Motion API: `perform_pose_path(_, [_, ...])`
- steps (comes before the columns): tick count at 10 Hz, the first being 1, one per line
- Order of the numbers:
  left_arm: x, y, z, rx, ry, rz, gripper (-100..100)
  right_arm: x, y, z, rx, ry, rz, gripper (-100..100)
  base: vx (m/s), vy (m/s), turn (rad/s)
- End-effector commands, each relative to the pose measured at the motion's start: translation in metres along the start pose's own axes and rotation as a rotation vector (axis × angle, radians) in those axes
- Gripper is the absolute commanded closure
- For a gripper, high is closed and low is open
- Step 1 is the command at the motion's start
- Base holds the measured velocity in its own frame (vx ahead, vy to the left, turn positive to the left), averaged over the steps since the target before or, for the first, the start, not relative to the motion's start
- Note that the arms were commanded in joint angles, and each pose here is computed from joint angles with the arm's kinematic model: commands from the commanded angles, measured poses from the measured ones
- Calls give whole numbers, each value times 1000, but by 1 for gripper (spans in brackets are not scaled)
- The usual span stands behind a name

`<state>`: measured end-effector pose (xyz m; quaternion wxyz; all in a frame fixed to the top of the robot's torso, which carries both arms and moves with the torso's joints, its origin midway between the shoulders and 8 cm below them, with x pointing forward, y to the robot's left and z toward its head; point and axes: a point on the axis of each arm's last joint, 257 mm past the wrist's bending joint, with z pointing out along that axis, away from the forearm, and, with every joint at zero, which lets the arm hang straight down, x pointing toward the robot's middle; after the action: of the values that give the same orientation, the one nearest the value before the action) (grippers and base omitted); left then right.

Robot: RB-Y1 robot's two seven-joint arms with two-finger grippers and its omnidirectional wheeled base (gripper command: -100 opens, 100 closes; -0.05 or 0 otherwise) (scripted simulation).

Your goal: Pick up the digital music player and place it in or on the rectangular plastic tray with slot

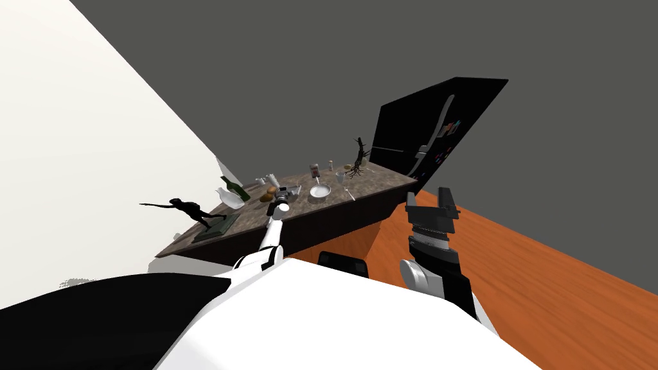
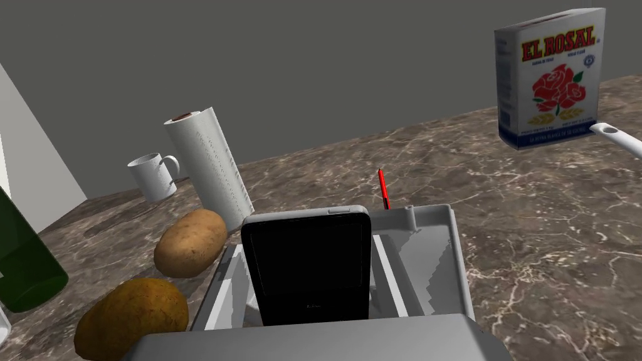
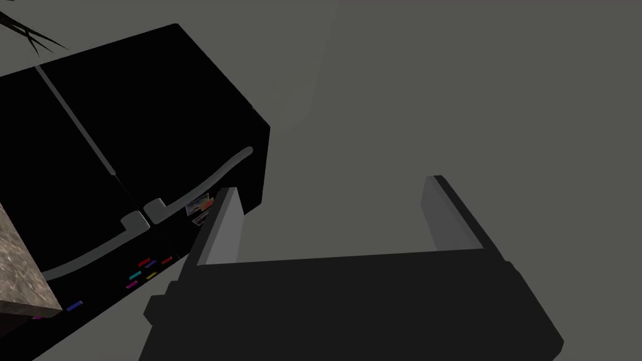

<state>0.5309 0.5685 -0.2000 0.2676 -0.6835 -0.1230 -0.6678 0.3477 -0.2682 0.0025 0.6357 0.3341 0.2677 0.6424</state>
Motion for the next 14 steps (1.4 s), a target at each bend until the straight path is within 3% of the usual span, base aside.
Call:
perform_pose_path(1, [3, 3, 3, -17, -6, -13, 100, 0, 0, 0, 0, 0, 0, 0, 95, 98, -17])
perform_pose_path(9, [21, 15, 13, -84, -13, -55, 100, 0, 0, 0, 0, 0, 0, 0, 91, 110, -18])
perform_pose_path(10, [21, 16, 13, -86, -13, -56, -100, 0, 0, 0, 0, 0, 0, 0, 7, 9, -1])
perform_pose_path(14, [21, 16, 13, -86, -13, -56, -100, 0, 0, 0, 0, 0, 0, 0, 0, 0, 0])
